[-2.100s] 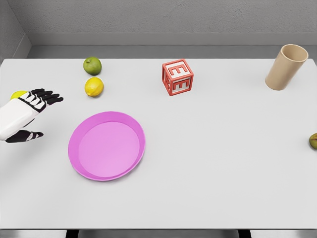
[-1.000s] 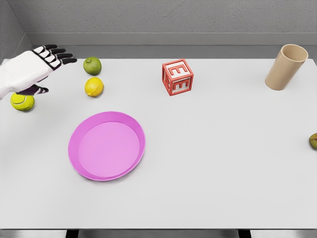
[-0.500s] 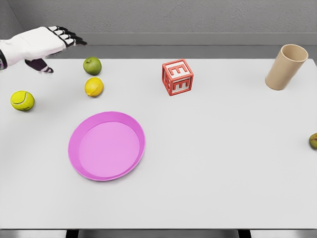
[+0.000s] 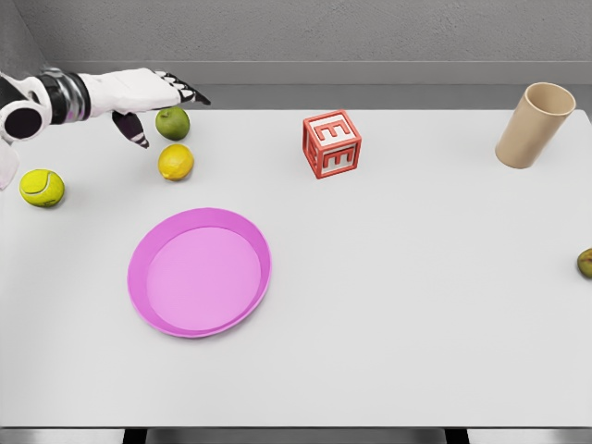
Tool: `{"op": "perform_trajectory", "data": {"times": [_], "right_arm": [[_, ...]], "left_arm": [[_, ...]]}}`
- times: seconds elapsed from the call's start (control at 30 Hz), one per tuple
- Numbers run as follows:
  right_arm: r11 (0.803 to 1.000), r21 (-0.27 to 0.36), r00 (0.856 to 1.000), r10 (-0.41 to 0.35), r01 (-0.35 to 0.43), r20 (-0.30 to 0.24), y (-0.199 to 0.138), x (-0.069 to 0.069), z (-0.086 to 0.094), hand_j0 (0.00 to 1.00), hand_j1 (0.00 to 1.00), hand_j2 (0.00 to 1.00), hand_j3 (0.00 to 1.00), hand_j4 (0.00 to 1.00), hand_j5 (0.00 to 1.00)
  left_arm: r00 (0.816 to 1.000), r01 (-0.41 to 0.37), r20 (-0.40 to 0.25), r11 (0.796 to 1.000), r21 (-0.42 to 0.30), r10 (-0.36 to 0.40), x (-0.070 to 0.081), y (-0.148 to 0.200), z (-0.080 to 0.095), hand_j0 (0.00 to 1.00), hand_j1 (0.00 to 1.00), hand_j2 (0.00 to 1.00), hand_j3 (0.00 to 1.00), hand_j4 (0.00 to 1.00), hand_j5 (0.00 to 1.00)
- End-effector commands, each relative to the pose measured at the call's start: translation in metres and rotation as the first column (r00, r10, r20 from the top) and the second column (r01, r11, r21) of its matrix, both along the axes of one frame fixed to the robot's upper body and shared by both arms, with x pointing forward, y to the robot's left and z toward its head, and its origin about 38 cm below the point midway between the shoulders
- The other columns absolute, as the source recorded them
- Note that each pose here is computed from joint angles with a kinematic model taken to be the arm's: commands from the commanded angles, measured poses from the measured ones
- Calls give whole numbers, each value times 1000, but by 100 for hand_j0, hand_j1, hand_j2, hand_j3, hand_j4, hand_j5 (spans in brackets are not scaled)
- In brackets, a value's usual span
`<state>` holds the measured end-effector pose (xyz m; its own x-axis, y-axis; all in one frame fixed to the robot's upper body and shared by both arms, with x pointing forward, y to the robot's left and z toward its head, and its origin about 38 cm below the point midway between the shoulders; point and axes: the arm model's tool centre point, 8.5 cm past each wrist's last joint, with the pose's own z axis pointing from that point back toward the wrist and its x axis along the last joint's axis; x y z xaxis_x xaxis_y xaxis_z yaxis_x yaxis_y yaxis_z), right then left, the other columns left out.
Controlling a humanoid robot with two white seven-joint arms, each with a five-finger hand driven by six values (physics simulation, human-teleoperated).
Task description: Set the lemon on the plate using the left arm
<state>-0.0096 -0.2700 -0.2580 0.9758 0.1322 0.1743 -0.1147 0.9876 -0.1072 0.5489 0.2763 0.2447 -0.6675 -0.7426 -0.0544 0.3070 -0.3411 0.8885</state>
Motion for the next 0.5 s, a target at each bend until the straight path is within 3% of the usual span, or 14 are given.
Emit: {"op": "perform_trajectory", "data": {"times": [0.0, 0.47], "right_arm": [[1000, 0, 1000, -1, 1, 0, 0, 0, 0, 100, 100, 100, 100, 100, 100], [1000, 0, 1000, -1, 1, 0, 0, 0, 0, 100, 100, 100, 100, 100, 100]], "left_arm": [[1000, 8, -28, 1000, -6, -8, 2, -11, -11, 100, 100, 100, 100, 100, 100], [997, 52, -62, 998, 27, -50, -2, -28, -27, 100, 100, 100, 100, 100, 100]]}}
